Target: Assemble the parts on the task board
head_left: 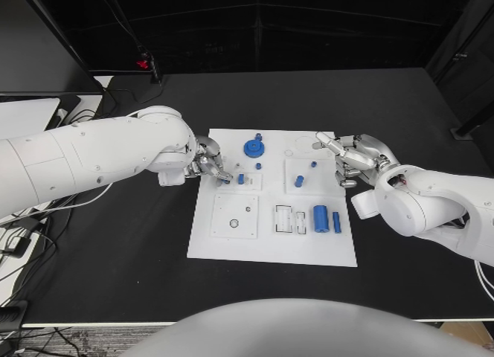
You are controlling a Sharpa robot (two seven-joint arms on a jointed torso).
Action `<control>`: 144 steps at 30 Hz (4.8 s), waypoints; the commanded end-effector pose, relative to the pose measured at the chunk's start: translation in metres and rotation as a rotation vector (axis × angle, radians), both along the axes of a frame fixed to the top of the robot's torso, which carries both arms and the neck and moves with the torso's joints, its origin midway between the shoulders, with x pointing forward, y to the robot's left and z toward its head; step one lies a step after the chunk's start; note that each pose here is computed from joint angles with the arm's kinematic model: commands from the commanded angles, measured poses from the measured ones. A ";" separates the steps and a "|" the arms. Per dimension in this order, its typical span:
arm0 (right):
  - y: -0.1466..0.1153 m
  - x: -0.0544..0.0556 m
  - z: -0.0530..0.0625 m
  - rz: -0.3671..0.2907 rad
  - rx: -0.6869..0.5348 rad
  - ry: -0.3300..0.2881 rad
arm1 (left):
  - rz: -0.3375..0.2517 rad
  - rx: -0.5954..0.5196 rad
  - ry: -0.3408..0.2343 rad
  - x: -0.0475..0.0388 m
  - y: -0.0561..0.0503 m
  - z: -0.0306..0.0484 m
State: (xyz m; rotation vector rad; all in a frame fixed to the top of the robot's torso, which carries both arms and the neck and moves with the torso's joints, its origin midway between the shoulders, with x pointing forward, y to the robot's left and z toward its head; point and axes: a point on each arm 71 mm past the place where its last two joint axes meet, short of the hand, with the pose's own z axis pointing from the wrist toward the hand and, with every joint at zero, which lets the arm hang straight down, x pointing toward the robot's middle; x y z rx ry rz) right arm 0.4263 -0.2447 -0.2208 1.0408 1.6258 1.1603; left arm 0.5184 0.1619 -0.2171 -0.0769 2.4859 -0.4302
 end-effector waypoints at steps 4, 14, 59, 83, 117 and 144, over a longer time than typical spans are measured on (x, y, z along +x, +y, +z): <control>0.001 0.000 0.001 0.003 0.000 -0.010 | 0.000 0.024 0.004 -0.0001 0.000 -0.0005; 0.002 -0.001 0.002 0.004 0.002 -0.013 | -0.004 0.041 0.006 0.0006 0.001 -0.0015; 0.001 0.000 0.001 0.002 0.001 -0.011 | -0.036 0.059 0.044 0.0016 -0.003 -0.0067; 0.001 0.000 0.001 -0.001 0.003 -0.009 | -0.044 0.057 0.053 0.0018 -0.005 -0.0089; 0.000 0.001 0.001 -0.007 0.000 -0.008 | -0.056 0.048 0.076 0.0005 -0.006 -0.0107; -0.001 0.001 0.000 -0.011 -0.002 -0.007 | -0.062 0.054 0.096 -0.0006 -0.007 -0.0120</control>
